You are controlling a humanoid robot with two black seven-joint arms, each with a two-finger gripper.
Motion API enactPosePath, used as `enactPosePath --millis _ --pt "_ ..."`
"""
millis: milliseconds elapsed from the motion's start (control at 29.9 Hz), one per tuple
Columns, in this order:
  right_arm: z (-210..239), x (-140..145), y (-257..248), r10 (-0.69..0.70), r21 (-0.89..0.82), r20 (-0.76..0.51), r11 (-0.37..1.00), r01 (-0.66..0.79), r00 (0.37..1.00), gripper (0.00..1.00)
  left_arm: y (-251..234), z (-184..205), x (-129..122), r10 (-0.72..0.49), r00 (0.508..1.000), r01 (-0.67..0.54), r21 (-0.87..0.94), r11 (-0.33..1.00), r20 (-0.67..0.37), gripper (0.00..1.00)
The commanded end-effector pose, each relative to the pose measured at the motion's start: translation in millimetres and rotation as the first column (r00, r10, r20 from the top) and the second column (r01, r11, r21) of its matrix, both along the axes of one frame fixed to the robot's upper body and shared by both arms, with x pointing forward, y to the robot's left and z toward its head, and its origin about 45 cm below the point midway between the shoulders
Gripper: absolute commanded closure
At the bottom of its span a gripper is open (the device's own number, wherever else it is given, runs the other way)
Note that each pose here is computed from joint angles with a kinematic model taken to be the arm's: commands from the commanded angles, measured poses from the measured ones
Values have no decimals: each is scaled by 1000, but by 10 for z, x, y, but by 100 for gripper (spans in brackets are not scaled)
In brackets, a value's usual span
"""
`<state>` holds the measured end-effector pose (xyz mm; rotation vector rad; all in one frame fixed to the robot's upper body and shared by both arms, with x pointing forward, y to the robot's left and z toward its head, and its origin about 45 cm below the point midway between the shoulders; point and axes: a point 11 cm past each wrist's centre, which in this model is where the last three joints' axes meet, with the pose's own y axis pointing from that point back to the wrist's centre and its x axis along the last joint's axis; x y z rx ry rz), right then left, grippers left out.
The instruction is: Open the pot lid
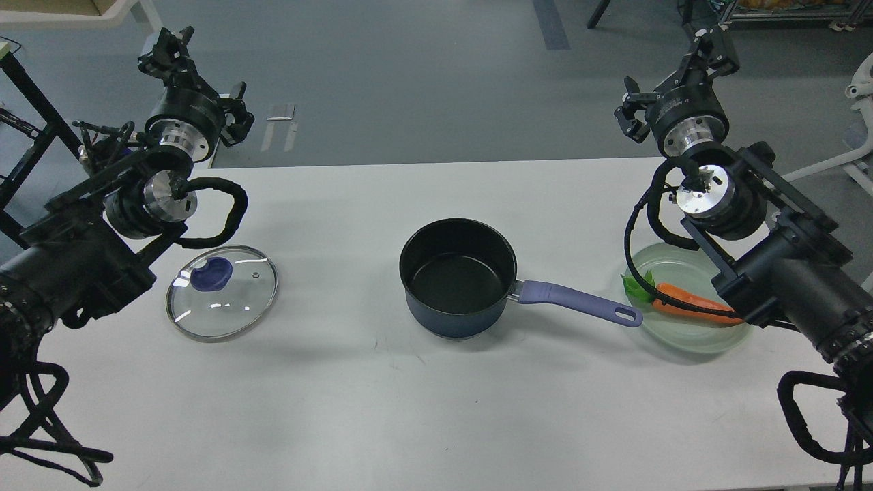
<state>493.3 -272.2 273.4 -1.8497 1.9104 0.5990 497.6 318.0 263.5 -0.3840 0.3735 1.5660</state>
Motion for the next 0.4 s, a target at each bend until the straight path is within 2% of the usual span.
enactPosePath --millis 0,368 --pt "30 10 11 7 -1 11 1000 -7 1000 0 8 0 -2 -2 1000 2 12 1000 -2 1" --pt "75 14 -29 15 -1 28 1000 -15 999 0 54 3 -7 -12 1000 12 31 999 -9 1"
